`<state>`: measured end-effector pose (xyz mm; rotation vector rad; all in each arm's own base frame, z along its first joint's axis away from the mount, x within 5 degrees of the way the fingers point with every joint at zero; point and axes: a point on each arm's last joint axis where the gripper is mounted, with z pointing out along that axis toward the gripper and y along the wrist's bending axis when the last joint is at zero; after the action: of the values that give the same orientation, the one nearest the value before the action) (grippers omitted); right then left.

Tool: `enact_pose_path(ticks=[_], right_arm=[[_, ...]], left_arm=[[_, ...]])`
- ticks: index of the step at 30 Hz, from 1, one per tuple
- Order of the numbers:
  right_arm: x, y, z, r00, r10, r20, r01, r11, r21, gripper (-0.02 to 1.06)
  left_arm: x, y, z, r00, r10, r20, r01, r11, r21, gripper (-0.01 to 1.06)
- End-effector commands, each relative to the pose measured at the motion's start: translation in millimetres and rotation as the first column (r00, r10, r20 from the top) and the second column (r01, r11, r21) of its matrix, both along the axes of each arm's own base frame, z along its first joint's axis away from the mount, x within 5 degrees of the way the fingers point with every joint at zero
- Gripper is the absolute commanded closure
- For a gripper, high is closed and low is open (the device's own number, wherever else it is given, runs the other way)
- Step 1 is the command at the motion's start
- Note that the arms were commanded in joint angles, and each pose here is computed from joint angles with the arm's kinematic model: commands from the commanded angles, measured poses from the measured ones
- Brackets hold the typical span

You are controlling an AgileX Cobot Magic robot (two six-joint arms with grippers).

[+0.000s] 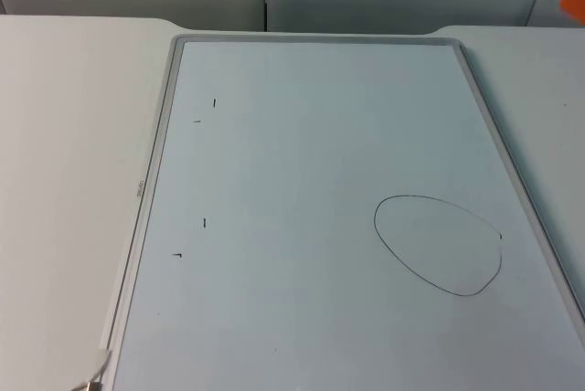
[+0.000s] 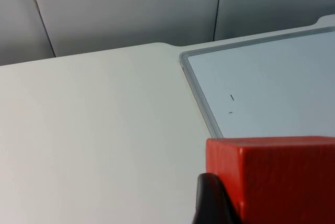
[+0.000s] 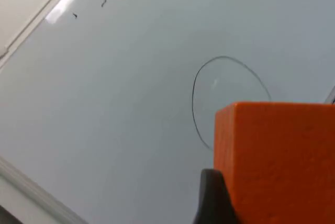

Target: Pick up one cube with the left hand and another cube with the right hand. First place the cube in the right hand at the target position, then stack the cube in the left hand on top.

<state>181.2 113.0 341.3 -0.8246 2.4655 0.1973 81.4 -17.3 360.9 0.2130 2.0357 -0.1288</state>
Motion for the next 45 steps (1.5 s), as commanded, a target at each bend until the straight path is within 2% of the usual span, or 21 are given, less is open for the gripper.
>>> enact_pose_path(ticks=[1,5,8,16,25,32,38,45], right_arm=[[-2.3,-3.2,-10.7,0.999,-0.036,0.019,0.036,0.999,0.029,1.05],[-6.5,-5.8,-43.0,0.997,-0.069,-0.038,0.069,0.998,0.013,1.05],[-9.2,-7.6,-68.3,0.992,-0.109,-0.056,0.111,0.993,0.028,1.05],[-7.9,-7.3,-97.0,0.983,-0.163,-0.089,0.166,0.985,0.035,1.05],[16.0,5.5,-129.3,0.979,-0.164,-0.121,0.163,0.986,-0.018,1.05],[40.7,17.1,-173.4,0.975,-0.176,-0.134,0.168,0.983,-0.070,1.05],[52.2,24.1,-194.3,0.977,-0.177,-0.120,0.171,0.984,-0.055,1.05],[66.7,33.0,-206.3,0.974,-0.180,-0.135,0.173,0.983,-0.064,1.05]], left_arm=[[-0.8,-0.9,-0.6,1.000,-0.008,0.007,0.008,1.000,-0.011,1.05],[-0.9,-1.0,-0.7,1.000,-0.009,0.007,0.009,1.000,-0.013,1.05],[-0.9,-1.1,-0.7,1.000,-0.010,0.006,0.010,1.000,-0.015,1.05],[-0.9,-1.2,-0.7,1.000,-0.010,0.006,0.010,1.000,-0.016,1.05],[-0.9,-1.2,-0.7,1.000,-0.010,0.006,0.010,1.000,-0.016,1.05],[-0.9,-1.2,-0.7,1.000,-0.010,0.006,0.010,1.000,-0.016,1.05],[-0.9,-1.2,-0.7,1.000,-0.010,0.006,0.010,1.000,-0.016,1.05],[-1.0,-1.3,-0.7,1.000,-0.011,0.005,0.011,1.000,-0.018,1.05]])
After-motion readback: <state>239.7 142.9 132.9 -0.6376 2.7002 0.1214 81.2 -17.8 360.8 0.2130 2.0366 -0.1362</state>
